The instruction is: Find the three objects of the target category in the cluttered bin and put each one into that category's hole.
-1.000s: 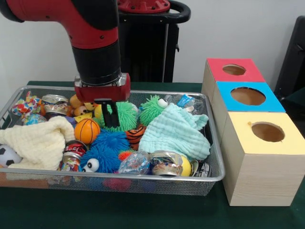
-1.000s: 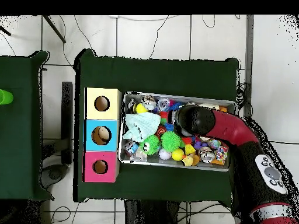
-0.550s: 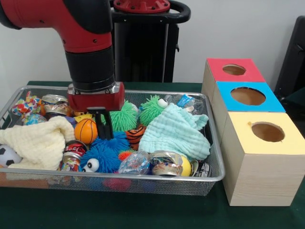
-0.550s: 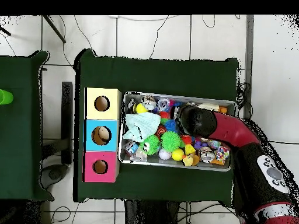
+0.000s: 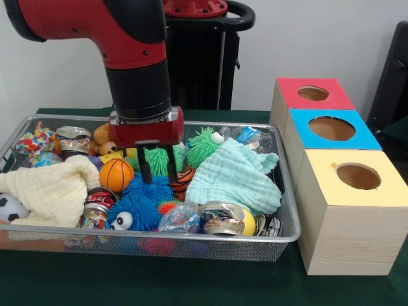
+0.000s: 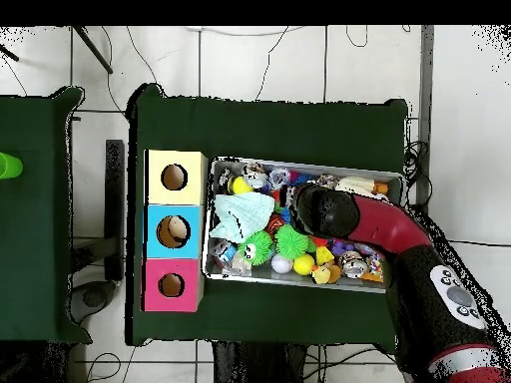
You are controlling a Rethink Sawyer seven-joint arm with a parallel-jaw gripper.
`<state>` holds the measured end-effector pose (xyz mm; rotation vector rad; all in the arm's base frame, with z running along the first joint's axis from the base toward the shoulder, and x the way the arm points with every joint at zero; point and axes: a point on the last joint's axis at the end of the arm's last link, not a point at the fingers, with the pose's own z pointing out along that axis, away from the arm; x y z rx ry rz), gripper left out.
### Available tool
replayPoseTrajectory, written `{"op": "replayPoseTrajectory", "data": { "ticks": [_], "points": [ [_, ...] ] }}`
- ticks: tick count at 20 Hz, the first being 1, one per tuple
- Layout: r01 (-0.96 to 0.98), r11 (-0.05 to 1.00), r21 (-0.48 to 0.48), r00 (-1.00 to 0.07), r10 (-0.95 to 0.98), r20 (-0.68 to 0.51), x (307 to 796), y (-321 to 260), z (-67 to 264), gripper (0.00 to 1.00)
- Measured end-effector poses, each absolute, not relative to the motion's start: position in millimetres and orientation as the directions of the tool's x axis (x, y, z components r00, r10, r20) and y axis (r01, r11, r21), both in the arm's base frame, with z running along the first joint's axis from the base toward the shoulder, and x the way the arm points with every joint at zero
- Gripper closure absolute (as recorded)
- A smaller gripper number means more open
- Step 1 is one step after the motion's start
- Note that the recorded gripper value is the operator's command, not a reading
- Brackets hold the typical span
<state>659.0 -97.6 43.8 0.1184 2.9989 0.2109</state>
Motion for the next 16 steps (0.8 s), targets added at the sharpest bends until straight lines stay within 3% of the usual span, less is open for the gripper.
{"op": "replayPoseTrajectory", "data": {
  "ticks": [16],
  "points": [
    [0.081, 0.985, 0.154, -0.989, 0.099, -0.114, 648, -104, 46, 0.00]
  ]
}}
